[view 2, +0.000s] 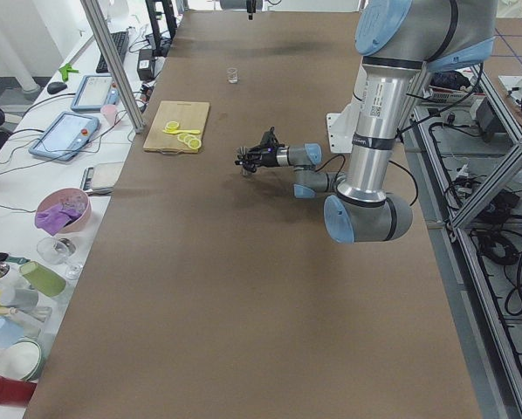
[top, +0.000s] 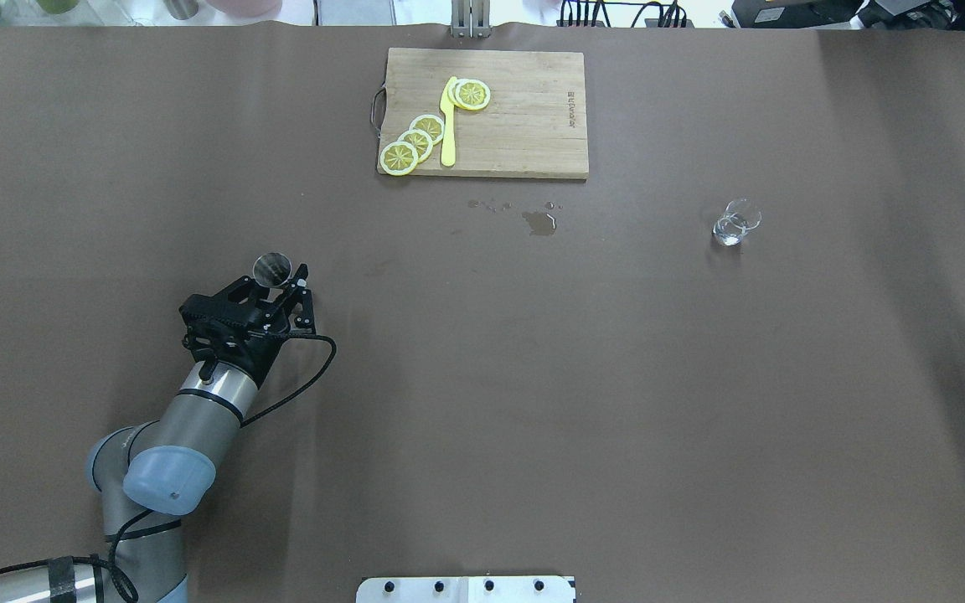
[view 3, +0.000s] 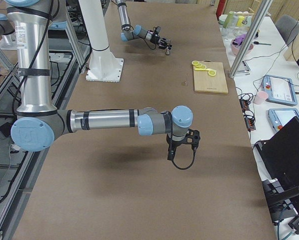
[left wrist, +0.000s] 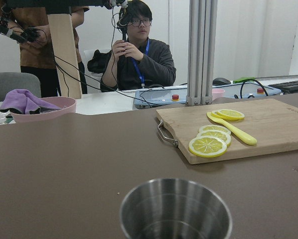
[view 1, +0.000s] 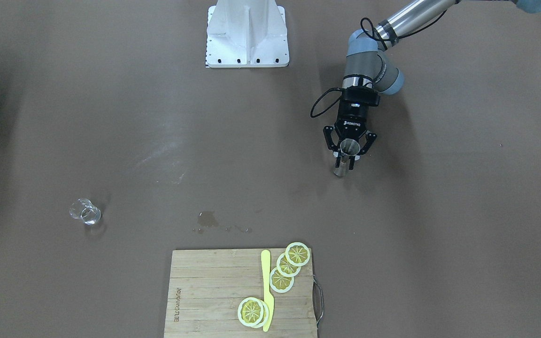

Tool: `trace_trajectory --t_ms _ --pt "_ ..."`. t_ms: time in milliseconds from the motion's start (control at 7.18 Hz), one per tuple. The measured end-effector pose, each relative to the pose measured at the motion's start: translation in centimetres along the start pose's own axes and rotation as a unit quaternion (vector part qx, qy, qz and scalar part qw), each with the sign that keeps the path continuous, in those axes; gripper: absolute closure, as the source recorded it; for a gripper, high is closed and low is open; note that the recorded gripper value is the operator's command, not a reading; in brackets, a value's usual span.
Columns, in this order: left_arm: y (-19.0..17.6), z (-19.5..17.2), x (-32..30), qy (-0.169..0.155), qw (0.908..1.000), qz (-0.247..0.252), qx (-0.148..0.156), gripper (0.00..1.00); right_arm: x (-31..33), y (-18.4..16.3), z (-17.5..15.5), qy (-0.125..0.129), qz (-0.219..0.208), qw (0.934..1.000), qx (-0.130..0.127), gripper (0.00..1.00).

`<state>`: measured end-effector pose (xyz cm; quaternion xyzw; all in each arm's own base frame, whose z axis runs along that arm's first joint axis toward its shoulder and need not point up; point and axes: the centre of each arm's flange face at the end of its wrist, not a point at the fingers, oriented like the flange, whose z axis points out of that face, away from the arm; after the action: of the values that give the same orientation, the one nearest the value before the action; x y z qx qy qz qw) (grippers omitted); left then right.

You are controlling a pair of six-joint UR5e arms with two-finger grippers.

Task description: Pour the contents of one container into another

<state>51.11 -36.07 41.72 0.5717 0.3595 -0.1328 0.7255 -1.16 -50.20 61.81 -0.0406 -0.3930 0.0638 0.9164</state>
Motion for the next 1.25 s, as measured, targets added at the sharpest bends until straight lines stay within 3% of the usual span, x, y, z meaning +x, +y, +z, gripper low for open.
trace_trajectory --t_ms 139,975,1254 --pt "0.0 0.0 0.0 0.000 1.0000 0.000 0.001 0.50 0.2 0.2 0.5 0.004 -0.001 1.0000 -0.004 0.00" --pt "-0.1 -0.1 0.1 0.000 1.0000 -0.001 0.002 0.32 0.2 0.8 1.6 0.019 0.002 0.9997 -0.018 0.00" --pt "-0.2 -0.1 0.1 0.000 1.0000 -0.001 0.002 0.05 0.3 0.9 1.7 0.023 0.004 0.9995 -0.021 0.00"
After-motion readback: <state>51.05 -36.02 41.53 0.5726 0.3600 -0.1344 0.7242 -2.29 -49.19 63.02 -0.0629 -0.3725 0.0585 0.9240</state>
